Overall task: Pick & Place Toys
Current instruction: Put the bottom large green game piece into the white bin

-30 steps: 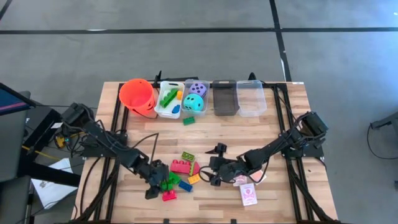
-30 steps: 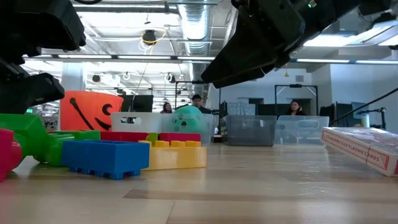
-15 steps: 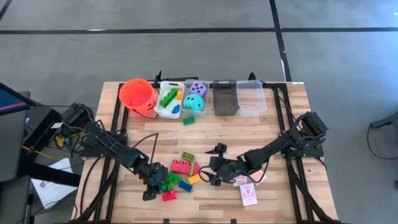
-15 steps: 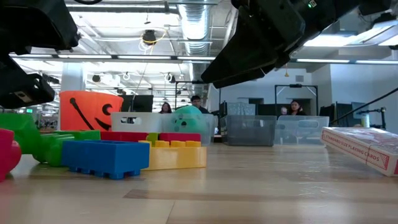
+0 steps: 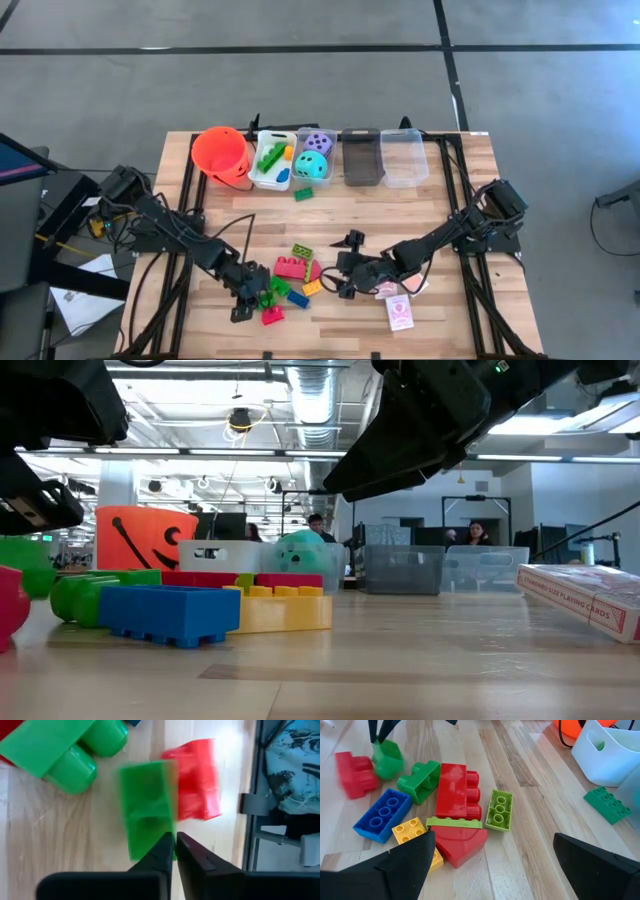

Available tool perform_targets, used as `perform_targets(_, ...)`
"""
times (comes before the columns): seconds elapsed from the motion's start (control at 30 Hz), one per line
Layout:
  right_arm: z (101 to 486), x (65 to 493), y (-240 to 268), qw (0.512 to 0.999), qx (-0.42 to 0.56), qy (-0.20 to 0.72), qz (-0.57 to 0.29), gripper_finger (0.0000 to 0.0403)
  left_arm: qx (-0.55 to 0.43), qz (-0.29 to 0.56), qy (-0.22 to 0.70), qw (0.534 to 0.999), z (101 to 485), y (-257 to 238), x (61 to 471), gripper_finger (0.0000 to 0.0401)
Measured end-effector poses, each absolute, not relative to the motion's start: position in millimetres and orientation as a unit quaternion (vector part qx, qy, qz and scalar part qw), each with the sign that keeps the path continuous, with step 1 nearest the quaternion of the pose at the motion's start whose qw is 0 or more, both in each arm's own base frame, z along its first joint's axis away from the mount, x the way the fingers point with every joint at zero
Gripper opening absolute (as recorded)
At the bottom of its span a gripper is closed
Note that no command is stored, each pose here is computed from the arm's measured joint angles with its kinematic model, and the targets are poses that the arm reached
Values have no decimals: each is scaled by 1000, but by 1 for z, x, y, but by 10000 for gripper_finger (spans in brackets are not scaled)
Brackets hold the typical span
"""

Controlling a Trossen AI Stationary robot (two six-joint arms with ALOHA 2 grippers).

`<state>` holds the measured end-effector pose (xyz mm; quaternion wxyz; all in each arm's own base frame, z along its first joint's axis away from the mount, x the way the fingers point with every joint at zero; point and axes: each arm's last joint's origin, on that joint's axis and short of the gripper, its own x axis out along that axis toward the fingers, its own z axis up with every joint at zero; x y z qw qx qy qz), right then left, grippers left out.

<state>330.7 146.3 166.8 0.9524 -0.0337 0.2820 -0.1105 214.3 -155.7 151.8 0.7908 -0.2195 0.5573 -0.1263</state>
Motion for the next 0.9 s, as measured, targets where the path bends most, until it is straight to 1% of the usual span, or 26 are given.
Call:
perform_targets(0.07,167,331,146,952,-34,282,-111,397,-219,-125,560,789,150,-156,215,5)
perform_targets(0.27,167,331,146,952,-34,282,-111,397,-224,-133,549,794,152,-157,216,2)
perform_targets(0.4,167,331,146,953,-33,280,-113,397,-235,-151,529,801,167,-156,214,2)
perform_targets(0.5,167,332,144,953,-31,279,-116,397,-246,-170,497,815,185,-151,211,1)
perform_targets(0.57,167,333,142,953,-30,279,-118,397,-240,-171,464,835,198,-146,208,1)
perform_targets(0.7,167,333,142,952,-30,279,-119,397,-191,-146,368,898,226,-132,201,1)
perform_targets(0.8,167,333,142,953,-29,279,-118,397,-144,-98,295,939,244,-120,196,1)
perform_targets(0.9,167,333,142,953,-29,279,-117,397,-89,-24,232,968,258,-106,192,1)
